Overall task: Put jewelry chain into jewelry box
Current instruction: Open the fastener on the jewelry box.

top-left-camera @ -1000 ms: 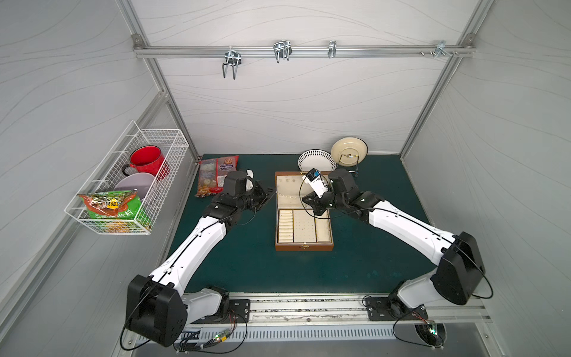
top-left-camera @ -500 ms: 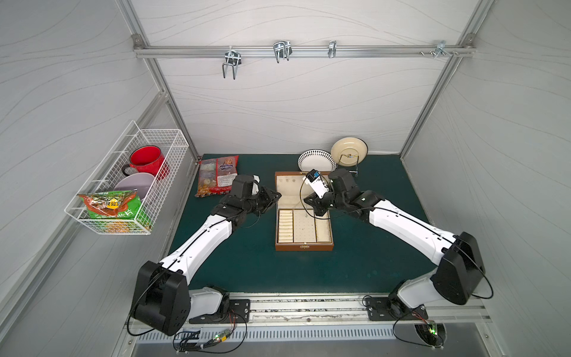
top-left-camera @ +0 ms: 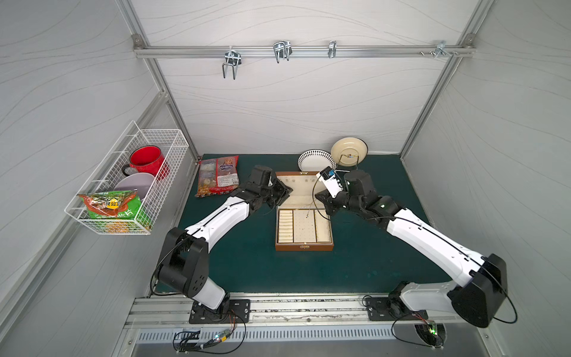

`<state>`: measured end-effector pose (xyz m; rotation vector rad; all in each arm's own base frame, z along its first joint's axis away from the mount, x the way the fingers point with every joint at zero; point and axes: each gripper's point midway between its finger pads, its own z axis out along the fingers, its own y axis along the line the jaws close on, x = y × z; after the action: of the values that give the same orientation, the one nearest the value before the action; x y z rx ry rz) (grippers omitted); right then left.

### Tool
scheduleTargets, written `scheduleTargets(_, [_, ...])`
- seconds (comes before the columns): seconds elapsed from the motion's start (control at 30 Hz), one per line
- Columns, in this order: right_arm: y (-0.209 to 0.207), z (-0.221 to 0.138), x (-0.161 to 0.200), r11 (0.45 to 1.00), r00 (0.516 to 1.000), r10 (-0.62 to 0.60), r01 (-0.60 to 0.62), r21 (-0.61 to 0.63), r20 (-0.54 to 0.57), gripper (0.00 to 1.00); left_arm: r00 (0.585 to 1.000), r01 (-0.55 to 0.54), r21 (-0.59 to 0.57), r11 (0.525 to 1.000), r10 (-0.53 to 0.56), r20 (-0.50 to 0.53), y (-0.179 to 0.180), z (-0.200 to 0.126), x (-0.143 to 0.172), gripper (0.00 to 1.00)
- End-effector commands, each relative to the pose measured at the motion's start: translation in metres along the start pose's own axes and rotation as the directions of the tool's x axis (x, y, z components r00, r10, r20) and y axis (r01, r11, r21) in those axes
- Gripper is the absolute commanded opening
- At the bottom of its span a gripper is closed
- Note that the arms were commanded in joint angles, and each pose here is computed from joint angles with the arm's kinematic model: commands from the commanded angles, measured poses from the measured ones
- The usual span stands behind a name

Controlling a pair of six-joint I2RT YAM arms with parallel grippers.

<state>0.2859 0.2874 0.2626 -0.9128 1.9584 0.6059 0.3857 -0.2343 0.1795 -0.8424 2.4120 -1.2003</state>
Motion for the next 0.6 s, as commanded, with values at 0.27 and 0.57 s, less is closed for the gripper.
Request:
scheduleTargets(0.27, [-0.002, -0.021, 0.008, 1.000, 1.000, 0.000, -0.001, 0.024, 0.008, 0.00, 0.992, 0.059, 0.099, 0.993, -0.070, 0.108, -0.048, 0.008, -0.029, 0.38])
scheduleTargets(0.57, [0.001, -0.021, 0.008, 1.000, 1.000, 0.005, -0.005, 0.010, 0.016, 0.00, 0.991, 0.051, 0.109, 0.993, -0.064, 0.120, -0.060, 0.015, -0.037, 0.38])
